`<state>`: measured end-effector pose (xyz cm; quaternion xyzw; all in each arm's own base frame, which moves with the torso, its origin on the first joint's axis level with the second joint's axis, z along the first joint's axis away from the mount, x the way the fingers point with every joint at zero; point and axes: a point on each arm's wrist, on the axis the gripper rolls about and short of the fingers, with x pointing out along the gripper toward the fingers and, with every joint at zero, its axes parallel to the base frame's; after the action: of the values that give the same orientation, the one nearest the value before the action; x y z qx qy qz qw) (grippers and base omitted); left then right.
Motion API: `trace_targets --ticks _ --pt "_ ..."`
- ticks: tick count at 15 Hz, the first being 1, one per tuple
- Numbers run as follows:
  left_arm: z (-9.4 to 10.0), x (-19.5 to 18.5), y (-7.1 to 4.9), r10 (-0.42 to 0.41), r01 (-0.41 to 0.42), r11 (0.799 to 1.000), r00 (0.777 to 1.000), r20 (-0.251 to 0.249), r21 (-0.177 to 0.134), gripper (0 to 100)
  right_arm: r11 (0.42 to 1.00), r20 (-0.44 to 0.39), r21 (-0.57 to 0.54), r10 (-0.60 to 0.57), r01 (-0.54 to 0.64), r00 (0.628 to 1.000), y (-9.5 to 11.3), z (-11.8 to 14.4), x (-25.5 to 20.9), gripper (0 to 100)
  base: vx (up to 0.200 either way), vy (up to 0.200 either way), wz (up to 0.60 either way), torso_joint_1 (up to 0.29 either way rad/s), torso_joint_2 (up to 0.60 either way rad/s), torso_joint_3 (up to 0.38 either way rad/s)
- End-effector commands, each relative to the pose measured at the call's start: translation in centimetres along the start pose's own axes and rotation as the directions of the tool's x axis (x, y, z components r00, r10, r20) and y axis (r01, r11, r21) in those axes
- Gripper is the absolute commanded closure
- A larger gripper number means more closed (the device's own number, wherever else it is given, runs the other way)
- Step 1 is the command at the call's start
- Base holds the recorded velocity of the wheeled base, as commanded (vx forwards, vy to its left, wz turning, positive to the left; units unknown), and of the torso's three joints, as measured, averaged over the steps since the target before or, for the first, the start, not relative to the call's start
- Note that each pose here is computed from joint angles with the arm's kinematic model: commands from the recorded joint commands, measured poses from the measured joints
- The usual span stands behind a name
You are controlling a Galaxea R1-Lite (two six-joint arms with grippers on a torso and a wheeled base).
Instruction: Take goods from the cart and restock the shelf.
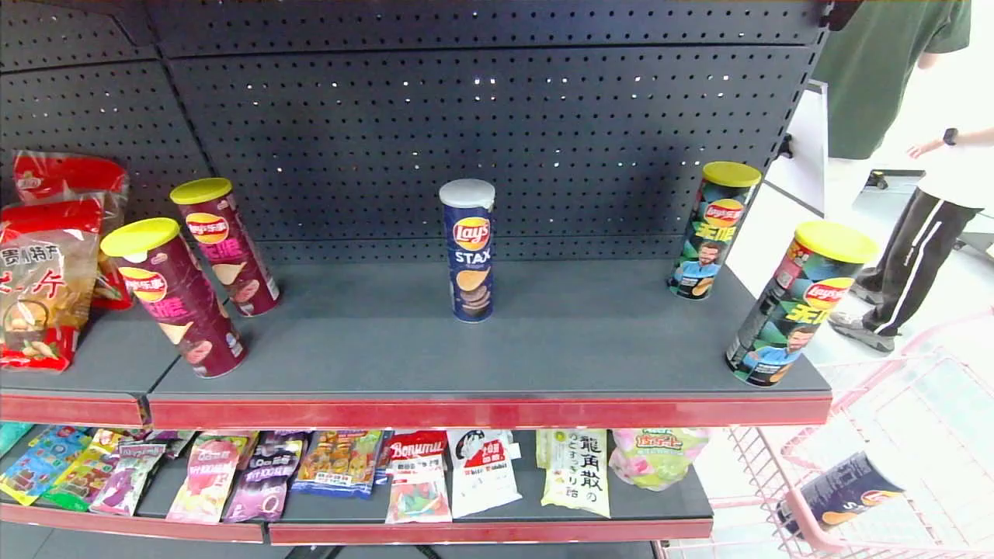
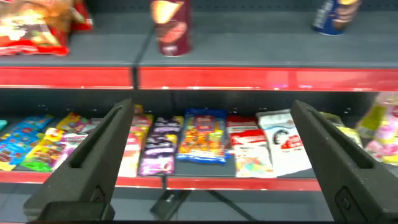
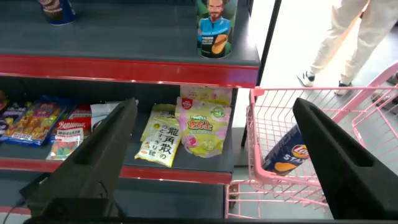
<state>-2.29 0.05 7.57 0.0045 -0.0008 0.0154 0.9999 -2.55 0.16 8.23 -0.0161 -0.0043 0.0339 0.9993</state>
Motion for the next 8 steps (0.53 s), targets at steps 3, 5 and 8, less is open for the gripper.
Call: trace_targets --ticks 3,5,8 --pt "-0.02 0.01 0.0 0.0 0.0 1.0 1.0 -0.002 -0.001 0 1.0 0.001 -0.006 0.018 -0.018 1.0 0.04 -0.07 0.03 0 0.0 -0.2 0.0 0.001 0.0 0.002" --pt "-0.02 0.01 0.0 0.0 0.0 1.0 1.0 -0.002 0.0 0 1.0 0.001 -0.006 0.016 -0.016 1.0 0.04 -0.09 0.04 0 0.0 -0.2 0.0 0.002 0.0 0.002" --pt "-0.02 0.01 0.0 0.0 0.0 1.0 1.0 -0.002 -0.001 0 1.0 0.001 -0.006 0.016 -0.016 1.0 0.04 -0.09 0.04 0 0.0 -0.2 0.0 0.002 0.0 -0.001"
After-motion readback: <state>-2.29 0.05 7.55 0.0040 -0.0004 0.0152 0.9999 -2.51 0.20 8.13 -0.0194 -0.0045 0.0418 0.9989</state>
